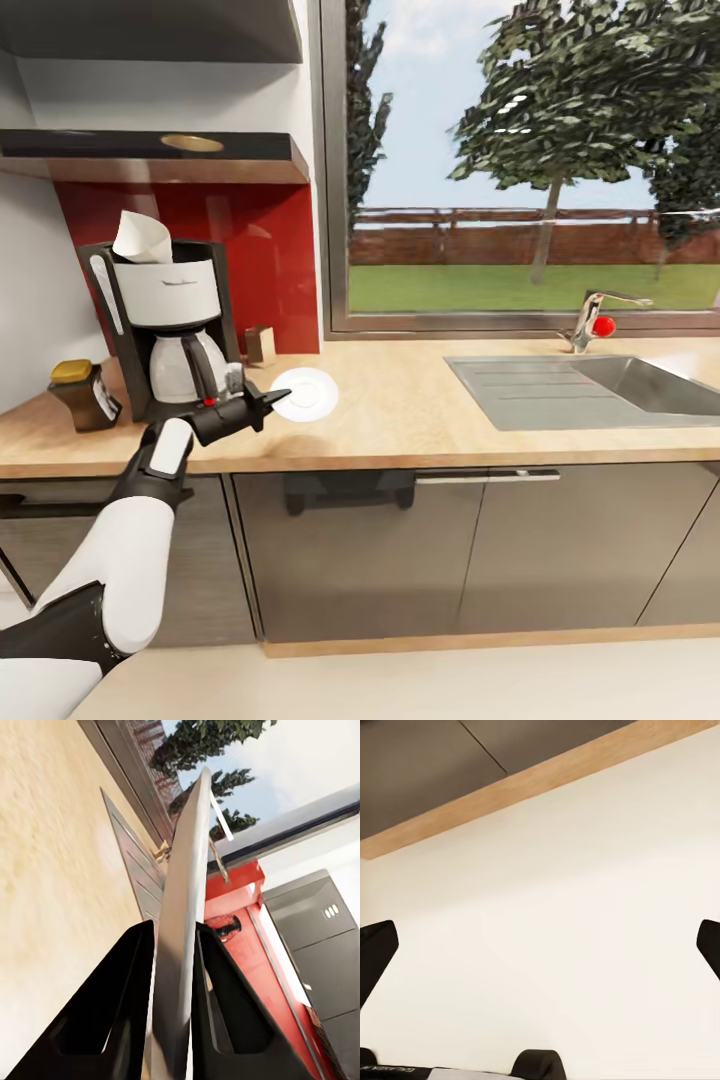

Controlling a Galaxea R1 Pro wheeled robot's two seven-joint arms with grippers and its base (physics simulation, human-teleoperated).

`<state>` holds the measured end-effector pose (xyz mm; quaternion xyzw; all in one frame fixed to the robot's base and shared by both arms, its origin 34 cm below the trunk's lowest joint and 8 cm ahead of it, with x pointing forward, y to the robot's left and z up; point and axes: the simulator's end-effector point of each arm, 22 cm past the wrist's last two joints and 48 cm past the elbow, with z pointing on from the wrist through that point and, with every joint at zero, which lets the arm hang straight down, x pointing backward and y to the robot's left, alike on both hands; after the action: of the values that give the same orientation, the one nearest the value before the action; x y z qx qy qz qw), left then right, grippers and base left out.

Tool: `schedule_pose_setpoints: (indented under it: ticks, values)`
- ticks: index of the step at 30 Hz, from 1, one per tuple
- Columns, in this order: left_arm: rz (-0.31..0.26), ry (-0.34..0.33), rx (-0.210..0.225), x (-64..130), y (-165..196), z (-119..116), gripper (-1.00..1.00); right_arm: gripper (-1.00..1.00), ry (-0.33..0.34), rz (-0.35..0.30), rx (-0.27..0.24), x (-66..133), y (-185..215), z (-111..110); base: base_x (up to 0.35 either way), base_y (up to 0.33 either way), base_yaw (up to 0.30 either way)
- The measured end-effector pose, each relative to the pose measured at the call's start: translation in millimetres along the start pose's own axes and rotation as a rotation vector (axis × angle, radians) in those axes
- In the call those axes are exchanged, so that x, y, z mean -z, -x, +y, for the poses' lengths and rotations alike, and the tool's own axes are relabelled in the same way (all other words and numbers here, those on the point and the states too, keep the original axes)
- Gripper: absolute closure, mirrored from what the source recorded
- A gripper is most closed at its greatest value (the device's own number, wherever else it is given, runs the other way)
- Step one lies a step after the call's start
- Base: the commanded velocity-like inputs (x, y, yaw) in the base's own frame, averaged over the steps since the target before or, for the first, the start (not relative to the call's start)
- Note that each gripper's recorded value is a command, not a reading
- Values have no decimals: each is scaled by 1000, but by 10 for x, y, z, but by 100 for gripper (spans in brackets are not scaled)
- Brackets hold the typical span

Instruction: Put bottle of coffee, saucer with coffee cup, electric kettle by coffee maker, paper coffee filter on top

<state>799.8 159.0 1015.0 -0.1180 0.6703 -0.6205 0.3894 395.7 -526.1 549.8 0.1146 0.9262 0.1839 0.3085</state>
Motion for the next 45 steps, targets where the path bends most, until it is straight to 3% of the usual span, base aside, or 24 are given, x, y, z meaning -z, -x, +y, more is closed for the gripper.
schedule_pose_setpoints:
  ticks: [17,27,30,45]
  values:
    - [22,-28,33,-160,-193,-41,100,-100,-1,0,0,-1,0,-2,6,4,166]
    - [12,-29,88,-140,-209,75,100,-100,-6,0,0,-1,0,-13,-68,47,15]
    - [-19,-40,122,-86,-139,116,100,-100,-6,0,0,-2,1,-13,-3,2,154]
    - [-33,-44,132,-58,-102,132,100,-100,-6,0,0,-1,0,-14,20,1,24]
